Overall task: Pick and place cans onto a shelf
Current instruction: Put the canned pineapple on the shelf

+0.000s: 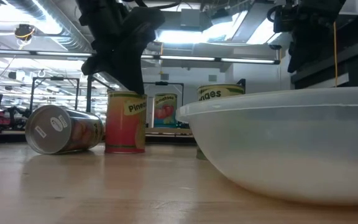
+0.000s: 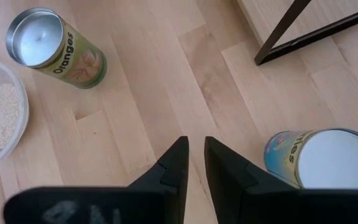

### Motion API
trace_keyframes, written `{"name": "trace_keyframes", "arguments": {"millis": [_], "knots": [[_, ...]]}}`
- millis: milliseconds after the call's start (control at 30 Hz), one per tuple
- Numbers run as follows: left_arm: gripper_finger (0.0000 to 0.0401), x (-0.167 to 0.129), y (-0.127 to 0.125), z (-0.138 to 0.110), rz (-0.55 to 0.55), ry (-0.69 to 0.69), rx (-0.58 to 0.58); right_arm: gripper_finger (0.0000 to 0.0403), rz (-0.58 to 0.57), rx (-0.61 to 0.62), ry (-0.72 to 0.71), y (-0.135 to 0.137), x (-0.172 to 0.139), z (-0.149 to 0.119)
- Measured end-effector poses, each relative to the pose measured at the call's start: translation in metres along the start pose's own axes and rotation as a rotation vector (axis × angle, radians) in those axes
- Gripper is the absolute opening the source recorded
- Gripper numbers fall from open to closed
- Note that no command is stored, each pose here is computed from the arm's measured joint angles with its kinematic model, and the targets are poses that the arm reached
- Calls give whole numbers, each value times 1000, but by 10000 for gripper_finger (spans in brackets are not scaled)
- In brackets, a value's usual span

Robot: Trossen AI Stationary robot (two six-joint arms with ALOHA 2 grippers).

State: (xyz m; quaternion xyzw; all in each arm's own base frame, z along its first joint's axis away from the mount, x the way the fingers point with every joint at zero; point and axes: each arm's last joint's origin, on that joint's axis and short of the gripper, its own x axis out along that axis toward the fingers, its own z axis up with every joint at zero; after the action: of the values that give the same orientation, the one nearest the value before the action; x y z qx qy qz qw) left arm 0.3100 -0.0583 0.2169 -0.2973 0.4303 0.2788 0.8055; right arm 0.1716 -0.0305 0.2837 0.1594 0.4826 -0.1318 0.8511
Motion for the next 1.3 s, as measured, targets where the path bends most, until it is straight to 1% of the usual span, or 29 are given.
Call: {"name": "trace_keyframes", "arguments": {"millis": [200, 300, 533, 900, 1133, 1300], "knots": [[1, -5, -4, 4, -18, 3, 68, 58, 0, -1, 0, 0, 0, 0], [0, -11, -10, 10, -53, -12, 104, 58, 0, -2, 0, 0, 0, 0], [0, -31, -28, 26, -148, -52, 226, 58, 0, -2, 0, 0, 0, 0], [0, -77, -52, 62, -263, -215, 439, 58, 0, -3, 0, 0, 0, 0], [0, -101, -55, 90, -284, -328, 528, 58, 0, 1, 0, 0, 0, 0], [0, -113, -52, 108, -272, -394, 589, 58, 0, 0, 0, 0, 0, 0]]}}
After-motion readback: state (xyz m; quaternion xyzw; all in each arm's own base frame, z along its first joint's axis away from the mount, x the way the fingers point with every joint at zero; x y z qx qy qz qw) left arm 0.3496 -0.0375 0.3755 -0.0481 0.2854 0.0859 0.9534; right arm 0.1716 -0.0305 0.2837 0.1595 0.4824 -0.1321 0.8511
